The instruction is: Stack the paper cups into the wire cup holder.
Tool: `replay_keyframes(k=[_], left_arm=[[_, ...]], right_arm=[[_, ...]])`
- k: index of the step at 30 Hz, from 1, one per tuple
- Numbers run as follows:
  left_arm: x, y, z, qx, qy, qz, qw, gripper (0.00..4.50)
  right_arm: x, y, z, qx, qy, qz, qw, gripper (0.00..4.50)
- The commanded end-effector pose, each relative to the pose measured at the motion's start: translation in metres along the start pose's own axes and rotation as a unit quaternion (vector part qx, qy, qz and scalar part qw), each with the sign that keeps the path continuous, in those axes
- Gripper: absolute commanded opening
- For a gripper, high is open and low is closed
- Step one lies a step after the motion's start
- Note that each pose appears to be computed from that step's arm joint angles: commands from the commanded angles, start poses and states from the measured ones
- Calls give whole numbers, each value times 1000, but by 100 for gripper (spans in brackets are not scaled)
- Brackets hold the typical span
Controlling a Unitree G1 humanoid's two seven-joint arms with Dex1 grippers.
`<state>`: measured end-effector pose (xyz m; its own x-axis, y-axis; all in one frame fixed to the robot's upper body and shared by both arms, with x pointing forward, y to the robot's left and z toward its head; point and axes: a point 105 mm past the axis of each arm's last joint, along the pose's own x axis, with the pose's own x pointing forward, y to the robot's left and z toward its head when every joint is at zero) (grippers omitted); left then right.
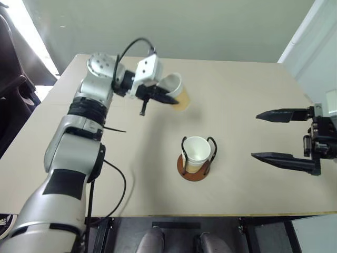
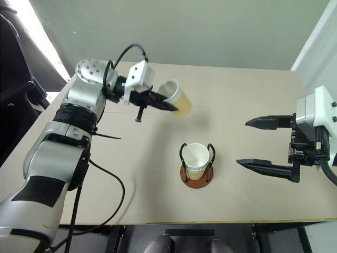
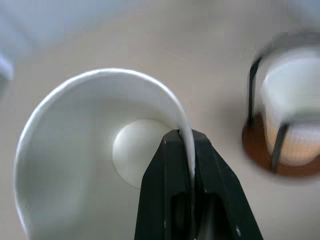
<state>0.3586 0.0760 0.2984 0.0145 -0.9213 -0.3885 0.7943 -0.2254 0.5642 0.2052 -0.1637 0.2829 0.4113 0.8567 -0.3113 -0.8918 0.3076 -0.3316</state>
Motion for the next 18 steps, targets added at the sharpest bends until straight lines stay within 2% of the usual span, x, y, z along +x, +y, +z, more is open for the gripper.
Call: replay_keyframes(k=[1,4,11,18], left_arm=[[12,-19,40,55,-51,-84,994,6],[16,-32,45,68,-49,-125,989,6],[23,-60,32,100,-2,-204,974,6],[35,-66,22,113,13,-236,965,6]], right_arm=[[-4,2,9,-23,-4,-9,1000,450],[-4,2,8,-24,-3,-15,1000,450],[-6,3,6,-22,0,-26,999,450],[-7,7,5,-22,2,-33,999,450]])
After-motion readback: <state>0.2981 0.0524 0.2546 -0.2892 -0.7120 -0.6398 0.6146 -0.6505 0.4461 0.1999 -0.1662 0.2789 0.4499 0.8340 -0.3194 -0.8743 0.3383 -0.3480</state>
